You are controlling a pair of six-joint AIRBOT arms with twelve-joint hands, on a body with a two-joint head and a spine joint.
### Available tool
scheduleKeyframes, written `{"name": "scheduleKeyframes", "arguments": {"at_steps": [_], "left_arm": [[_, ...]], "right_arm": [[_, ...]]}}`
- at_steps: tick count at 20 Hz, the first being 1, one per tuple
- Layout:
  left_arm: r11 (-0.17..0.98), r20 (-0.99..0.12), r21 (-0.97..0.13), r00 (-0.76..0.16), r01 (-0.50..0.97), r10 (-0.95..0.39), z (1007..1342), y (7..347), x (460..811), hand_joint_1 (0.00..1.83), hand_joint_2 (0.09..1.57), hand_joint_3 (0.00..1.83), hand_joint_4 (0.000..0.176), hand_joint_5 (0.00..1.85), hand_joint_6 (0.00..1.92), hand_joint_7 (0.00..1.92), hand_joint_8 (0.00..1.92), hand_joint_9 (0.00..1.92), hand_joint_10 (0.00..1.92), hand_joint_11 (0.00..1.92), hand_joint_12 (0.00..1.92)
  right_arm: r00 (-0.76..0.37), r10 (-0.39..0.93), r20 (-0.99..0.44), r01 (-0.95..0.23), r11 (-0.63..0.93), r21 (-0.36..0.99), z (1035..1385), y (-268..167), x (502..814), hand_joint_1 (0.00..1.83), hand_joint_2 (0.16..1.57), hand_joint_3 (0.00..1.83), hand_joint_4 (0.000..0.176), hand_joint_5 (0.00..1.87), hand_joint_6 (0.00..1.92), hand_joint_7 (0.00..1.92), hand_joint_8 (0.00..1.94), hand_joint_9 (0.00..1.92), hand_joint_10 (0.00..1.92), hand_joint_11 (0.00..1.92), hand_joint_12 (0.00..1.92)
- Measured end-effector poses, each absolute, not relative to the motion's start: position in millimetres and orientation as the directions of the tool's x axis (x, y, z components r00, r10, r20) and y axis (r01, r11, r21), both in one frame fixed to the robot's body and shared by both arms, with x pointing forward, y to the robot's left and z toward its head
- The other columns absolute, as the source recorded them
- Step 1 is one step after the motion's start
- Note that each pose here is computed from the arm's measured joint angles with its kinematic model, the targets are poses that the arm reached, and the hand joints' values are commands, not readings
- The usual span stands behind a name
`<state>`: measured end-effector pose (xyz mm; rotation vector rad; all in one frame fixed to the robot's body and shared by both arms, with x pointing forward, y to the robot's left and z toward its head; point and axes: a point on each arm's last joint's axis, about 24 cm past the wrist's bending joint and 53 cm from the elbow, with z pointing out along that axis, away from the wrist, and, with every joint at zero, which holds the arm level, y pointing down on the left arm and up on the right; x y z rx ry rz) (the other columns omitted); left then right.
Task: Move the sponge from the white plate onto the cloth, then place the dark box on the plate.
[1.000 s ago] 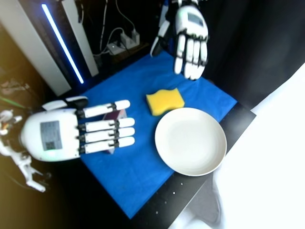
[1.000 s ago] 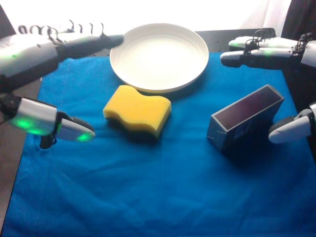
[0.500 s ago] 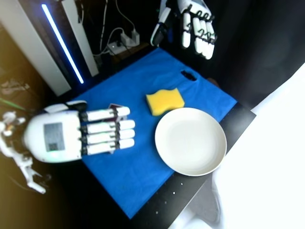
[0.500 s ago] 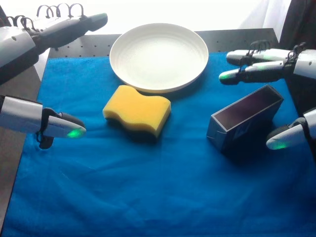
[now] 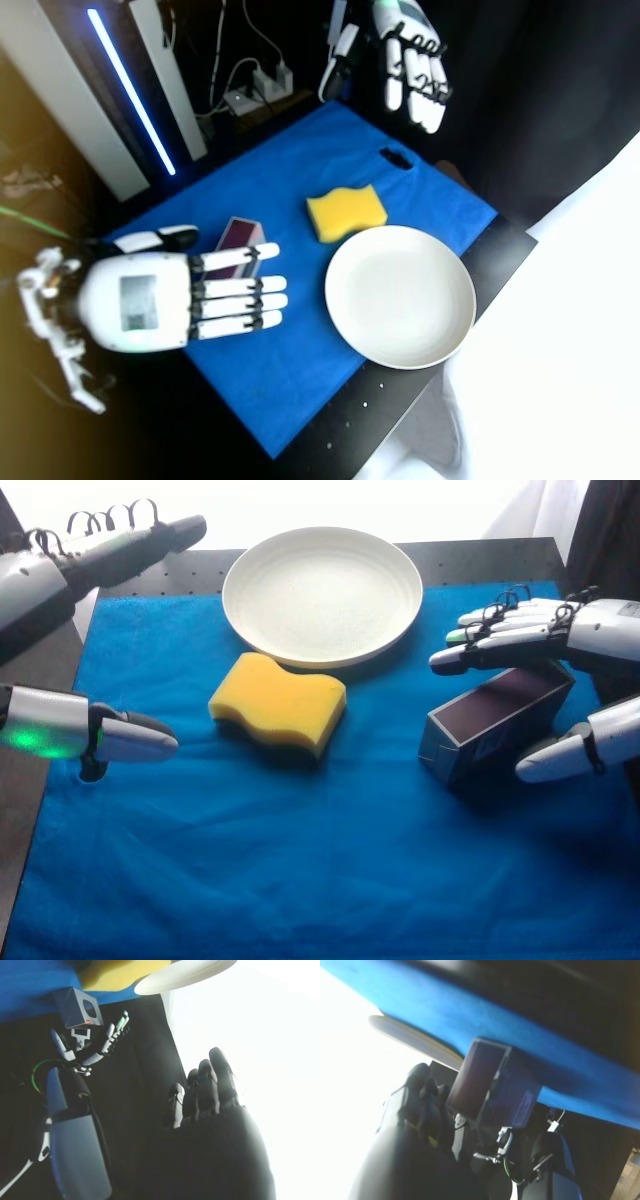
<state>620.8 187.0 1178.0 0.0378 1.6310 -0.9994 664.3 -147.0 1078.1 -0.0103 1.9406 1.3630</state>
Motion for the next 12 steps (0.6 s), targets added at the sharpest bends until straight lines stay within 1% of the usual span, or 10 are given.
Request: {"name": "scheduleKeyframes", "arguments": {"at_steps": [1, 2, 4, 5, 6, 7, 8, 9, 11, 12], "left_arm": [[0.636, -0.817, -0.576, -0.337, 0.513, -0.468, 1177.1, 187.4, 620.5, 0.89, 0.82, 0.0, 0.135, 0.06, 0.0, 0.16, 0.0, 0.15, 0.0, 0.0, 0.61], [0.638, -0.815, -0.579, -0.34, 0.508, -0.469, 1174.9, 187.9, 620.4, 0.91, 0.82, 0.0, 0.132, 0.06, 0.0, 0.16, 0.0, 0.15, 0.0, 0.0, 0.6], [0.635, -0.809, -0.587, -0.338, 0.503, -0.48, 1175.4, 189.2, 621.1, 0.93, 0.83, 0.0, 0.136, 0.06, 0.0, 0.17, 0.0, 0.15, 0.0, 0.0, 0.58], [0.632, -0.808, -0.589, -0.338, 0.504, -0.483, 1175.6, 189.0, 620.7, 0.94, 0.83, 0.0, 0.135, 0.06, 0.0, 0.17, 0.0, 0.15, 0.0, 0.0, 0.56], [0.631, -0.806, -0.591, -0.34, 0.502, -0.484, 1174.3, 189.4, 620.1, 0.94, 0.83, 0.0, 0.123, 0.07, 0.0, 0.15, 0.0, 0.15, 0.0, 0.0, 0.6], [0.63, -0.802, -0.597, -0.347, 0.496, -0.486, 1171.3, 188.8, 619.8, 0.94, 0.83, 0.0, 0.114, 0.06, 0.0, 0.15, 0.0, 0.15, 0.0, 0.0, 0.63], [0.631, -0.799, -0.601, -0.354, 0.49, -0.486, 1168.0, 189.3, 618.8, 0.95, 0.83, 0.0, 0.113, 0.06, 0.0, 0.15, 0.0, 0.15, 0.0, 0.0, 0.64], [0.632, -0.798, -0.603, -0.36, 0.488, -0.483, 1165.8, 189.5, 617.7, 0.95, 0.84, 0.0, 0.119, 0.05, 0.0, 0.15, 0.0, 0.15, 0.0, 0.0, 0.64], [0.632, -0.794, -0.607, -0.366, 0.481, -0.485, 1163.3, 190.2, 617.3, 0.91, 0.85, 0.01, 0.091, 0.07, 0.01, 0.14, 0.0, 0.17, 0.01, 0.0, 0.67], [0.628, -0.79, -0.614, -0.368, 0.478, -0.491, 1163.2, 191.2, 617.0, 0.9, 0.85, 0.0, 0.082, 0.1, 0.01, 0.16, 0.0, 0.19, 0.01, 0.0, 0.71]], "right_arm": [[-0.718, 0.393, -0.575, -0.406, 0.434, 0.804, 1077.9, -147.0, 664.7, 0.74, 0.92, 0.0, 0.176, 0.35, 0.0, 0.25, 0.0, 0.18, 0.0, 0.0, 0.57], [-0.718, 0.388, -0.579, -0.409, 0.439, 0.8, 1076.8, -146.1, 665.2, 0.8, 0.95, 0.0, 0.142, 0.4, 0.0, 0.35, 0.01, 0.3, 0.01, 0.0, 0.84], [-0.718, 0.383, -0.582, -0.41, 0.444, 0.797, 1075.6, -144.5, 665.8, 0.96, 0.99, 0.0, 0.037, 0.69, 0.04, 0.64, 0.08, 0.6, 0.12, 0.15, 1.23], [-0.719, 0.383, -0.581, -0.409, 0.442, 0.798, 1075.4, -143.9, 665.6, 1.06, 1.1, 0.0, 0.0, 0.89, 0.83, 0.68, 0.79, 0.57, 1.04, 0.34, 1.63], [-0.718, 0.382, -0.581, -0.408, 0.445, 0.797, 1075.0, -144.2, 665.9, 1.18, 1.16, 0.01, 0.0, 0.93, 0.93, 0.78, 1.32, 0.64, 1.54, 0.54, 1.86], [-0.717, 0.381, -0.584, -0.412, 0.445, 0.796, 1076.4, -143.1, 666.6, 1.2, 1.16, 0.0, 0.0, 0.95, 0.95, 0.82, 1.39, 0.68, 1.59, 0.61, 1.88], [-0.714, 0.383, -0.586, -0.415, 0.443, 0.795, 1078.7, -142.5, 667.8, 1.21, 1.16, 0.0, 0.0, 0.96, 0.95, 0.83, 1.39, 0.73, 1.56, 0.67, 1.84], [-0.712, 0.385, -0.587, -0.419, 0.438, 0.795, 1081.4, -141.0, 668.7, 1.34, 1.16, 0.0, 0.0, 0.92, 0.93, 0.82, 1.34, 0.81, 1.43, 0.75, 1.67], [-0.697, 0.391, -0.601, -0.442, 0.426, 0.789, 1094.1, -135.9, 673.8, 1.37, 1.13, 0.0, 0.0, 0.97, 1.03, 0.88, 1.04, 0.89, 1.26, 0.85, 1.36], [-0.685, 0.402, -0.608, -0.464, 0.403, 0.789, 1107.5, -130.7, 677.0, 1.37, 1.12, 0.0, 0.0, 0.94, 1.06, 0.95, 0.93, 0.92, 1.24, 0.83, 1.33]]}}
